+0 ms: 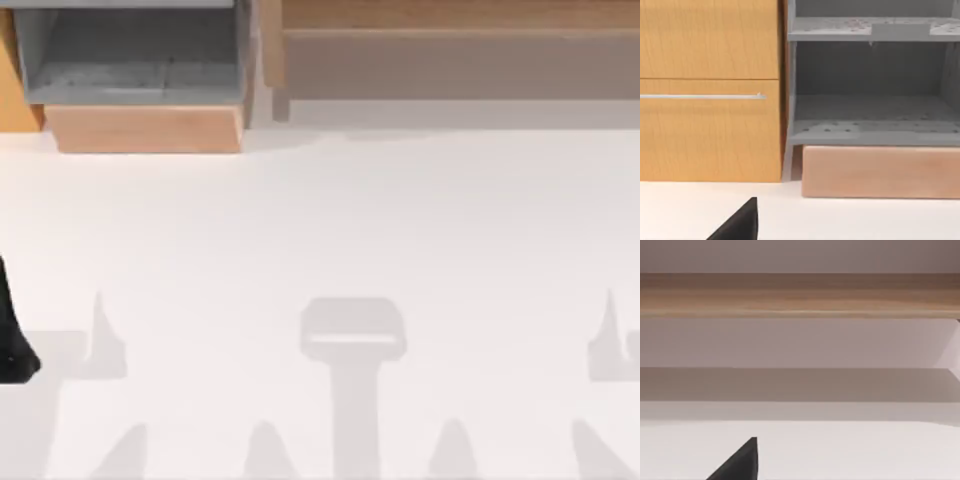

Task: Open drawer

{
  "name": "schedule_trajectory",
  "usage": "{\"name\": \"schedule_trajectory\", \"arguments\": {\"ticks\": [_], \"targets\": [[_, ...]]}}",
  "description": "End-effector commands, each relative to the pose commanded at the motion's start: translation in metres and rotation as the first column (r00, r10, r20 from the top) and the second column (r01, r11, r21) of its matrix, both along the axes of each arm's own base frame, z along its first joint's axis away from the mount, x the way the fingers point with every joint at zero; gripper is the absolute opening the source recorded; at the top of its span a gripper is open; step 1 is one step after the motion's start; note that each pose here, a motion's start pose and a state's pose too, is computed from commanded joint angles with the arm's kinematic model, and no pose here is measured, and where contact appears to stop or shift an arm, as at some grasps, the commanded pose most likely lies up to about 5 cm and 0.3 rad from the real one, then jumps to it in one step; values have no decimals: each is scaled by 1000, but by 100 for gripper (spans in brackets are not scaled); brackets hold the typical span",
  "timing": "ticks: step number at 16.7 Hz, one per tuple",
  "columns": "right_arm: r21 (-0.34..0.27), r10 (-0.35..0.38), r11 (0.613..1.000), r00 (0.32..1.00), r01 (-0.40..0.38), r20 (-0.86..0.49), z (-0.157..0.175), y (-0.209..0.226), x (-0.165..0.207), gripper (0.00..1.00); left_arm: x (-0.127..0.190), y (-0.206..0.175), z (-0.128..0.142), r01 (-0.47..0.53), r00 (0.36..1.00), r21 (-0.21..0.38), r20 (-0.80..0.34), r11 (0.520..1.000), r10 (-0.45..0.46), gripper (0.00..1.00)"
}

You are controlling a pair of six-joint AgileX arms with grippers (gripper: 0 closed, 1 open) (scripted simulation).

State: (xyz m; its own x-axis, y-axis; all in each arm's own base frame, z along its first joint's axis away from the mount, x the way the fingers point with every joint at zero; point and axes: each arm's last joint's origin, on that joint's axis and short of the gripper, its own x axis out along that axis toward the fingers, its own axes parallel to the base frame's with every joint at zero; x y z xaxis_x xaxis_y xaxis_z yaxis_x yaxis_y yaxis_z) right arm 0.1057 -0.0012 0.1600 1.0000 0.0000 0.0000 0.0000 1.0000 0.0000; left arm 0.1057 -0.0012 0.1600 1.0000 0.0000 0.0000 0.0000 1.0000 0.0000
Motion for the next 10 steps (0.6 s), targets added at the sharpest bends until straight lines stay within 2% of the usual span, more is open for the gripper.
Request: {"name": "schedule_trajectory", "arguments": {"ticks": [4,10], "targets": [[0,0,1000,1000,0,0,0,0,0,100,0,-2,9,-4,1000,5,13,1000,3,100],[0,0,1000,1000,0,0,0,0,0,100,20,-28,63,-11,1000,5,1,1000,11,100]]}}
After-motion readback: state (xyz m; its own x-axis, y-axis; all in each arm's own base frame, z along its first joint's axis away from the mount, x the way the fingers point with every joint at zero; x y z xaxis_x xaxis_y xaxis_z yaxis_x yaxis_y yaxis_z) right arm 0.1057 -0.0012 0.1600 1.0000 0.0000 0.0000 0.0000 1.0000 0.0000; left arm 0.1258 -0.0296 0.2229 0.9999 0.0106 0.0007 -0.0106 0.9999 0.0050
